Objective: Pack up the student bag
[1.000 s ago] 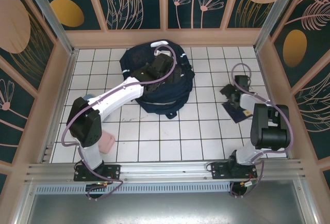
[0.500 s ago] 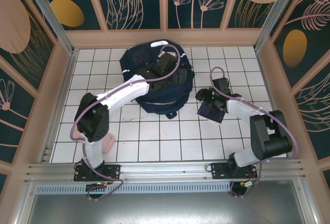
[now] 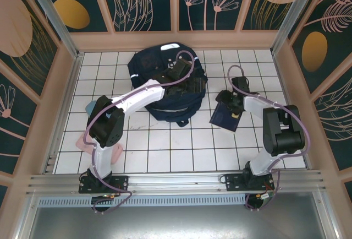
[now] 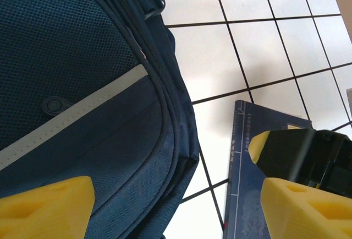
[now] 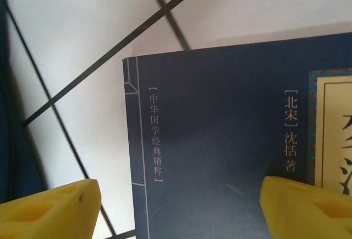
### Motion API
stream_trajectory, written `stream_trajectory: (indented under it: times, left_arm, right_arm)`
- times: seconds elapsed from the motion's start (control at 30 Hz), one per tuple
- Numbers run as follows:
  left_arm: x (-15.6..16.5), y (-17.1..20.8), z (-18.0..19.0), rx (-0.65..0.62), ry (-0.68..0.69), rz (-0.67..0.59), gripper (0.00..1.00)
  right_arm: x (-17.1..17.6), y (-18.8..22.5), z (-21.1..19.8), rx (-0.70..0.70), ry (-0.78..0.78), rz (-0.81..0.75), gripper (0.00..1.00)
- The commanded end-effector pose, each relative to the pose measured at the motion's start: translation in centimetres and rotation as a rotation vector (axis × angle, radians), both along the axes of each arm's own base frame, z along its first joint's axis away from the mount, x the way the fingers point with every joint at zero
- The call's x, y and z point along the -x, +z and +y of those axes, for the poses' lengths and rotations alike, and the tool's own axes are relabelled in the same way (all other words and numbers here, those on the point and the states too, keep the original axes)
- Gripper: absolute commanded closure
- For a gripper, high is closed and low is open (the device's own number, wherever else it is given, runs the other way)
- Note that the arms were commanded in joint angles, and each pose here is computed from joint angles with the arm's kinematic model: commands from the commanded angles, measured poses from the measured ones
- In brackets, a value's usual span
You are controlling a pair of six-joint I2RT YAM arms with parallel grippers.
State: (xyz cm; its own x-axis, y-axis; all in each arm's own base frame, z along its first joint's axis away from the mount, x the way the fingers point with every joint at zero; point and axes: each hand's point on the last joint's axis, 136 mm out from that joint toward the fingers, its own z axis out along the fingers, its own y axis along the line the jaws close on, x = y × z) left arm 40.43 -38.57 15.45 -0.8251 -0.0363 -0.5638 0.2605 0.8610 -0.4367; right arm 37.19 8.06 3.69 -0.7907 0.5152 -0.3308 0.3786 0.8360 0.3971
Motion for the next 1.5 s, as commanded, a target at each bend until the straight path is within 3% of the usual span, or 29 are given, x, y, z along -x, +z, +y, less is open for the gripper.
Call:
stream_trajectory:
  times: [0.0, 0.13, 0.23, 0.33, 0.47, 0.57, 0.73, 0.97, 1.2, 1.47]
  left_arm:
    - [0.8, -0.9, -0.5, 0.023, -0.014, 0.05, 0.22]
    - [1.5, -1.7, -1.6, 0.062, -0.04, 0.084, 0.25]
    - [2.3, -2.7, -3.1, 0.095, -0.077, 0.129, 0.29]
    - [3.2, -3.4, -4.6, 0.121, -0.115, 0.165, 0.35]
    - [4.5, -4.4, -6.5, 0.141, -0.156, 0.205, 0.42]
    - [5.3, -5.2, -7.6, 0.152, -0.16, 0.24, 0.45]
    - [7.2, -6.3, -9.8, 0.206, -0.184, 0.312, 0.5]
    - [6.9, -9.1, -8.7, 0.105, -0.111, 0.328, 0.51]
    - [7.1, -11.8, -7.9, 0.045, -0.072, 0.37, 0.54]
    - [7.7, -13.9, -7.6, 0.013, -0.072, 0.422, 0.58]
  right_arm:
    - [3.2, -1.9, 2.6, -0.07, 0.101, 0.079, 0.27]
    - [3.2, 1.0, 3.5, -0.128, 0.129, -0.005, 0.33]
    - [2.3, 4.5, 1.3, -0.084, 0.047, -0.106, 0.33]
    - [2.9, 5.6, -2.5, -0.015, -0.088, -0.112, 0.33]
    - [5.3, 4.0, -5.7, 0.035, -0.17, -0.055, 0.34]
    - [6.6, 2.3, -5.7, 0.019, -0.143, 0.003, 0.4]
    - [7.9, -0.5, -4.7, -0.016, -0.087, 0.083, 0.56]
    - [7.9, -1.8, -4.4, -0.025, -0.077, 0.095, 0.74]
    - [7.8, -2.5, -4.4, -0.023, -0.066, 0.111, 0.81]
    - [7.8, -2.8, -3.9, -0.046, -0.055, 0.114, 0.82]
